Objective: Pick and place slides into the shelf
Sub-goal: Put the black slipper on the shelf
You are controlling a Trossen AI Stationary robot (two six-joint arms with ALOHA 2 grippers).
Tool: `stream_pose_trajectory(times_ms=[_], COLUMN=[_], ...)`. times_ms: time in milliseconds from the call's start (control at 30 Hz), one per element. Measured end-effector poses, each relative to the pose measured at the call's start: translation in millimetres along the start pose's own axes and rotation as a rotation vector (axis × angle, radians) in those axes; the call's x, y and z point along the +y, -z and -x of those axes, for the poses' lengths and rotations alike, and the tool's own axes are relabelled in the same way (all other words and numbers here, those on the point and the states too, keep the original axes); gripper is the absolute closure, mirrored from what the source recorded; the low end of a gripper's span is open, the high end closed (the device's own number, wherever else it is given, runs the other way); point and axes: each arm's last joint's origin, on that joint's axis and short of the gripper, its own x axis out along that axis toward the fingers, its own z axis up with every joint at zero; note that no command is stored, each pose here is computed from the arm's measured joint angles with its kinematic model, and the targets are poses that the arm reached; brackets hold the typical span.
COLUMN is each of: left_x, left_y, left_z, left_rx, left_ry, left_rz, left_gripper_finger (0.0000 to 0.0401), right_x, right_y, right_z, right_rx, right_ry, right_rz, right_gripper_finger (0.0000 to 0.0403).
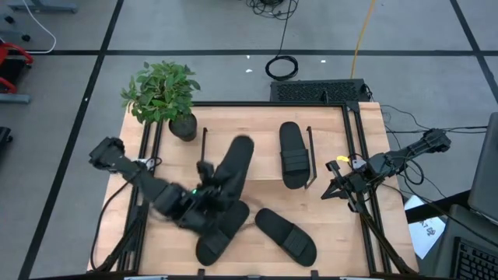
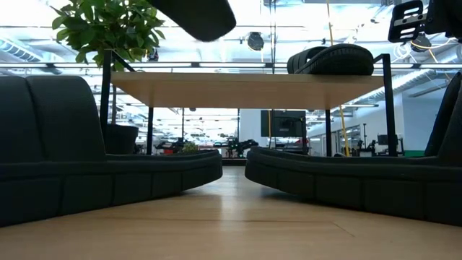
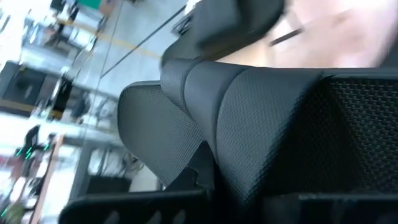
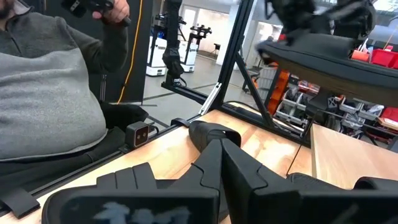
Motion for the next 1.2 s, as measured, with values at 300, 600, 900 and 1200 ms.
stream_pose_trajectory(times_ms=[300, 600, 900, 1200], left_x=[45, 25, 21, 27], left_y=[-2, -9, -9, -20], left_z=[-61, -129, -165, -171], left_rx=[0.131, 0.2, 0.229, 0.137], left_ry=[-0.075, -0.058, -0.165, -0.098], left_rz=[0.09, -0.034, -0.005, 0.03], left_gripper_finger=[0.0391, 0.0391, 0.0391, 0.0391], right_x=[0, 0, 0, 0], right_y=[0, 0, 0, -1], right_z=[0, 0, 0, 0], right_rx=[-0.001, -0.005, -0.005, -0.007], right_ry=[0.0, 0.001, 0.001, 0.001], right_rz=[0.0, 0.003, 0.007, 0.007], right_gripper_finger=[0.0403, 0.0403, 0.0403, 0.0403])
